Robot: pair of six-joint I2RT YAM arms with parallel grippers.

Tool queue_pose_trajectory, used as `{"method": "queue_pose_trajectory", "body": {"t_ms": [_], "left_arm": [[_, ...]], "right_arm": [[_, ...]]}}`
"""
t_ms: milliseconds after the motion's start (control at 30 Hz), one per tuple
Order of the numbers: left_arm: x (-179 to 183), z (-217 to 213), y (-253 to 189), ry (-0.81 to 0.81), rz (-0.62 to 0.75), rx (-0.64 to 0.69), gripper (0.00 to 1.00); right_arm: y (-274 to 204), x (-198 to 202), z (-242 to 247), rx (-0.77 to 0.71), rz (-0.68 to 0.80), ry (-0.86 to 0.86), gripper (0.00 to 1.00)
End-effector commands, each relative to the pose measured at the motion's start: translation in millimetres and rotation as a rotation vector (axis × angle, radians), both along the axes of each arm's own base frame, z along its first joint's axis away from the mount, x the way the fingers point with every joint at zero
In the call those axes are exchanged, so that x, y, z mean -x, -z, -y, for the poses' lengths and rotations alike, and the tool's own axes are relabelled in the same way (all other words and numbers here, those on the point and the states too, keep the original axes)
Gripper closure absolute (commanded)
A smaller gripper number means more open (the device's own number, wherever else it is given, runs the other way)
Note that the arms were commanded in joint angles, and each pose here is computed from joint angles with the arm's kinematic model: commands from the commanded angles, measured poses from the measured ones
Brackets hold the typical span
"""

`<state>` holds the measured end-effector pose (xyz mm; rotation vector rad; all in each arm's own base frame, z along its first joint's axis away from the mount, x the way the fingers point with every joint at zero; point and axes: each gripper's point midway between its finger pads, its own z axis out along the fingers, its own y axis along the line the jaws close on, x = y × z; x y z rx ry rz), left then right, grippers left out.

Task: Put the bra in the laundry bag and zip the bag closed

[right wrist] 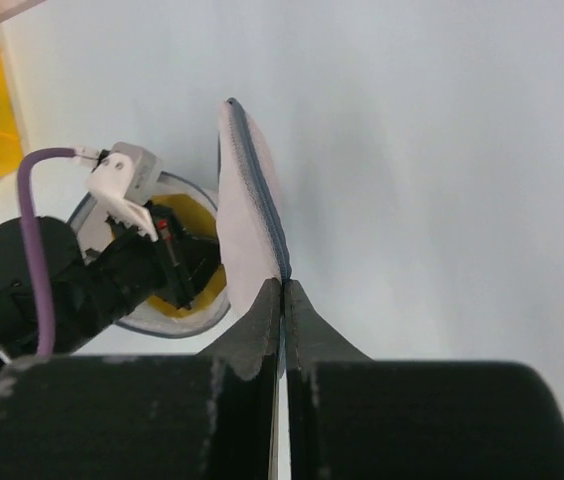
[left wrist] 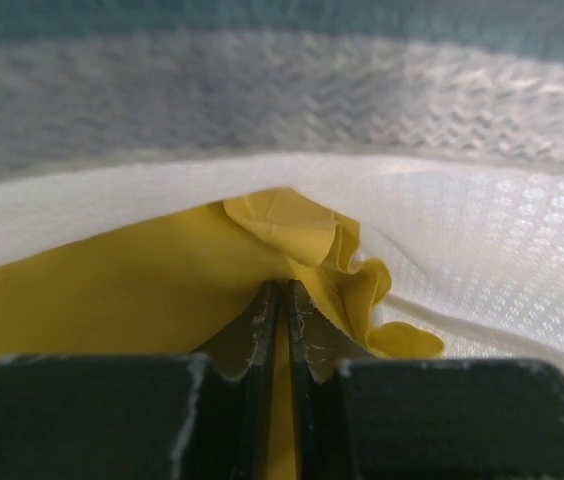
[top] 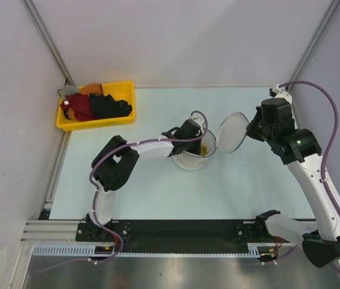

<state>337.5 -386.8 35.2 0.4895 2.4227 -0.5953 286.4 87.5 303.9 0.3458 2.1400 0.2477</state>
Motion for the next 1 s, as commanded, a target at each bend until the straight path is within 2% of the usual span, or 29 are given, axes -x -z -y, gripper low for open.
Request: {"method": "queue_pose_trajectory", "body": {"t_ms": [0,67,100,167,200,267,300,367,400,467,500,567,633,700,733,767,833,867,967], "left_arm": [[-8,26,-38,0.032,0.036,0.076,0.84],[-11,30,-51,0.04,0.047,0.081,0.78],[-12,30,-66,0.044,0.07,0.1,0.7],[-11,28,-83,0.05,0.098,0.114,0.62],[-10,26,-107,0.053,0.133,0.141,0.53],[-6,20,-129,0.061,0.16,0.148,0.46],[-1,15,-155,0.063,0.194,0.179,0.41],[11,6,-175,0.08,0.208,0.204,0.38],[16,3,-185,0.089,0.218,0.221,0.31],[33,-11,-216,0.1,0.248,0.271,0.29],[37,-18,-226,0.095,0.262,0.285,0.23],[47,-44,-243,0.064,0.276,0.317,0.17],[58,-69,-252,0.026,0.26,0.368,0.12],[53,-100,-255,-0.032,0.239,0.414,0.1],[51,-133,-258,-0.113,0.248,0.437,0.09],[50,-148,-257,-0.146,0.254,0.444,0.09],[39,-199,-243,-0.303,0.263,0.41,0.07],[41,-221,-249,-0.368,0.296,0.405,0.03],[33,-276,-235,-0.53,0.276,0.356,0.0]], "right_arm": [[-26,-1,30,0.015,0.069,0.062,1.0],[-15,-2,48,0.029,0.047,0.101,1.0],[-11,-3,50,0.013,0.042,0.094,1.0],[0,-4,65,0.002,0.024,0.129,1.0],[15,-6,63,-0.016,0.003,0.114,1.0],[31,-8,67,-0.037,-0.022,0.118,1.0],[44,-9,68,-0.054,-0.046,0.114,1.0],[58,-9,68,-0.068,-0.075,0.109,1.0],[64,-11,71,-0.087,-0.082,0.108,1.0],[82,-9,73,-0.091,-0.12,0.114,1.0],[87,-9,76,-0.09,-0.127,0.121,1.0],[102,-5,82,-0.089,-0.157,0.133,0.95],[114,-1,89,-0.082,-0.18,0.142,0.84],[122,-1,91,-0.077,-0.189,0.142,0.71],[129,1,92,-0.076,-0.204,0.145,0.67],[131,-2,92,-0.077,-0.198,0.144,0.58],[140,-3,92,-0.077,-0.218,0.137,0.46],[144,-5,91,-0.073,-0.221,0.131,0.36],[150,-7,93,-0.008,-0.256,0.127,0.2]]}}
